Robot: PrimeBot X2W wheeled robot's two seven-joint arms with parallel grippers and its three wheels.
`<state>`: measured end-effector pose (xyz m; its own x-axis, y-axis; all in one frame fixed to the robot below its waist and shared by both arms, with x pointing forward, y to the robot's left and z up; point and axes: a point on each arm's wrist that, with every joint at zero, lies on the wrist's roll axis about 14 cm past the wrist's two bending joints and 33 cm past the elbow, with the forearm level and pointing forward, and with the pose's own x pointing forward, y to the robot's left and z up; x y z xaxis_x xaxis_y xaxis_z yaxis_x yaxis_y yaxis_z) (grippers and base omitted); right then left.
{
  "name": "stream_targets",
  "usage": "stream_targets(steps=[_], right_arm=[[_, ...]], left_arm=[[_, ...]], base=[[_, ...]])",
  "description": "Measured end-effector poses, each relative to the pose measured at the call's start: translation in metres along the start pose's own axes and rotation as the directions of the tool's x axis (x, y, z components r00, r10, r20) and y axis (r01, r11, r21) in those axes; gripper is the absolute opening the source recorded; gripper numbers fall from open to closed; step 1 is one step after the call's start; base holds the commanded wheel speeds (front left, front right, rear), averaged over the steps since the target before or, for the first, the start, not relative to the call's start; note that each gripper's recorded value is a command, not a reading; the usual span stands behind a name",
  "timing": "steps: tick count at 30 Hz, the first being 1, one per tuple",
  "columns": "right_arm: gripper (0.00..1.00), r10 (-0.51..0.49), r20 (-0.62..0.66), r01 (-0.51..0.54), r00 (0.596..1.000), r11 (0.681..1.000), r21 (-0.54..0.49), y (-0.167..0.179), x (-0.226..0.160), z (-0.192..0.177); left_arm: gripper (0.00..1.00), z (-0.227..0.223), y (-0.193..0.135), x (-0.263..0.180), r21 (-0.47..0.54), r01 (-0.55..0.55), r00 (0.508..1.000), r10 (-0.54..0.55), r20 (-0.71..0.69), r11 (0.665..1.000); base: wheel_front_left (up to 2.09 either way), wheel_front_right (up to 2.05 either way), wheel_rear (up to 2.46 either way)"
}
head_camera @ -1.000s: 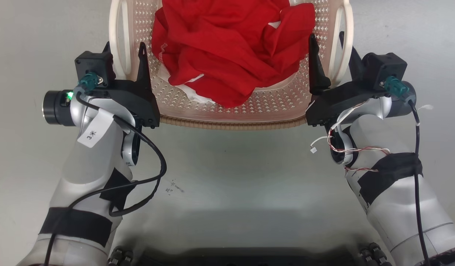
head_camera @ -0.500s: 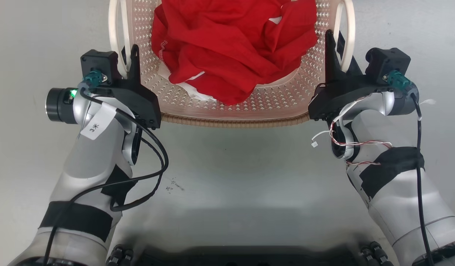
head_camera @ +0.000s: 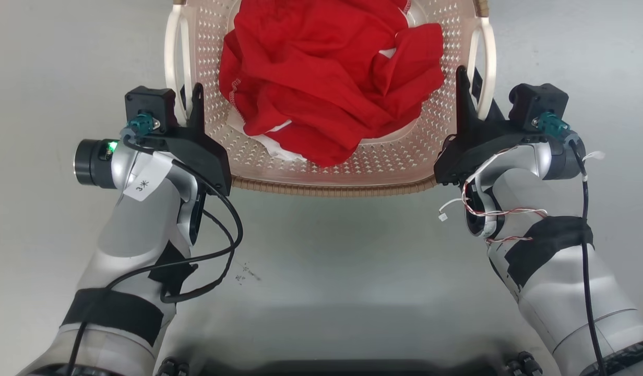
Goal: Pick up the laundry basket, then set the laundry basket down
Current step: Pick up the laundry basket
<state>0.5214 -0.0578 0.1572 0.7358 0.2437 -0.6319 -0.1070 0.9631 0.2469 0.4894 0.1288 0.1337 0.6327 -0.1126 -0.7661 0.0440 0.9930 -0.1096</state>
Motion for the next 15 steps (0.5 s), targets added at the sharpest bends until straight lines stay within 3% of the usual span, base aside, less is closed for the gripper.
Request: stream_targets(steps=[15], right_arm=[[0.00, -0.008, -0.040, 0.008, 0.999, 1.000, 0.002, 0.008, -0.043, 0.005]], left_arm=[[0.00, -0.002, -0.011, -0.046, -0.054, 0.009, 1.000, -0.010, -0.007, 0.999]], base=[[0.00, 0.00, 0.00]])
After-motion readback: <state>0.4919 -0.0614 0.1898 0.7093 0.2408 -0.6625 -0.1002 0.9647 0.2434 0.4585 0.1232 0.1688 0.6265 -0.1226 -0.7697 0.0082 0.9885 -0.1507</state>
